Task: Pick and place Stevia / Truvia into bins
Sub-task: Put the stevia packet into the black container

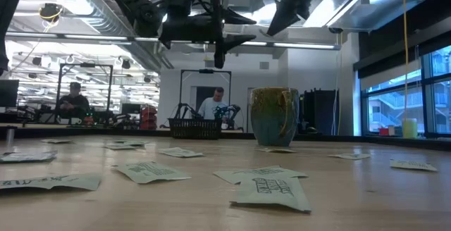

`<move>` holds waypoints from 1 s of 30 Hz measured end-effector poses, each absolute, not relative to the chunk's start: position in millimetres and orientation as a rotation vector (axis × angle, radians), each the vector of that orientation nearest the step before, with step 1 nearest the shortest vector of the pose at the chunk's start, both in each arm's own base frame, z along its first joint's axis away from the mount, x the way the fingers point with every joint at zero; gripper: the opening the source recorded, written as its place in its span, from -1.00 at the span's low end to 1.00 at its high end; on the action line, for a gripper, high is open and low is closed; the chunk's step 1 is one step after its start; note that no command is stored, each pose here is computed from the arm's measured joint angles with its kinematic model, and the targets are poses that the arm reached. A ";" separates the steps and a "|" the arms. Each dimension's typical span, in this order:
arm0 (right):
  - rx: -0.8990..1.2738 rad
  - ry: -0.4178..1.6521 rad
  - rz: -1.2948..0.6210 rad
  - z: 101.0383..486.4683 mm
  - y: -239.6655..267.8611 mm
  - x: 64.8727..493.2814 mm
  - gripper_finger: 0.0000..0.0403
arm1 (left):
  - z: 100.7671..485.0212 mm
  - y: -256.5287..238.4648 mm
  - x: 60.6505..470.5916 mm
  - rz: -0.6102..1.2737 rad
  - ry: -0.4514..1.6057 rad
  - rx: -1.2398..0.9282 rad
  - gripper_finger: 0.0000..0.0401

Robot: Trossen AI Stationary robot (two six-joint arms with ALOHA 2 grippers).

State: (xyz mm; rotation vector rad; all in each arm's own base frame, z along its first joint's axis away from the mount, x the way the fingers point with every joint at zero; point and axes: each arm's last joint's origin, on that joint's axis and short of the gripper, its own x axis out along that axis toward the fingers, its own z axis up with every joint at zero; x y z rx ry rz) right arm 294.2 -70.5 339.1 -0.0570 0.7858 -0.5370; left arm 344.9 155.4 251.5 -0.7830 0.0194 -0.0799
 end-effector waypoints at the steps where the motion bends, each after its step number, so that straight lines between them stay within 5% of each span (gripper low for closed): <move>1: -0.059 0.781 -0.536 339.5 -70.6 294.6 -1.00 | 251.5 153.6 345.7 -0.085 0.021 -0.771 -0.26; 12: -0.057 0.702 -0.515 345.3 -70.9 300.0 -1.00 | 249.8 147.5 348.4 -0.095 0.040 -0.729 -0.33; 23: -0.054 0.687 -0.491 346.3 -70.4 301.3 -0.96 | 249.7 149.9 347.4 -0.089 0.034 -0.645 -0.94; 30: -0.095 0.699 -0.477 346.3 -69.7 301.0 -0.85 | 249.7 152.4 346.1 -0.092 0.034 -0.624 -0.97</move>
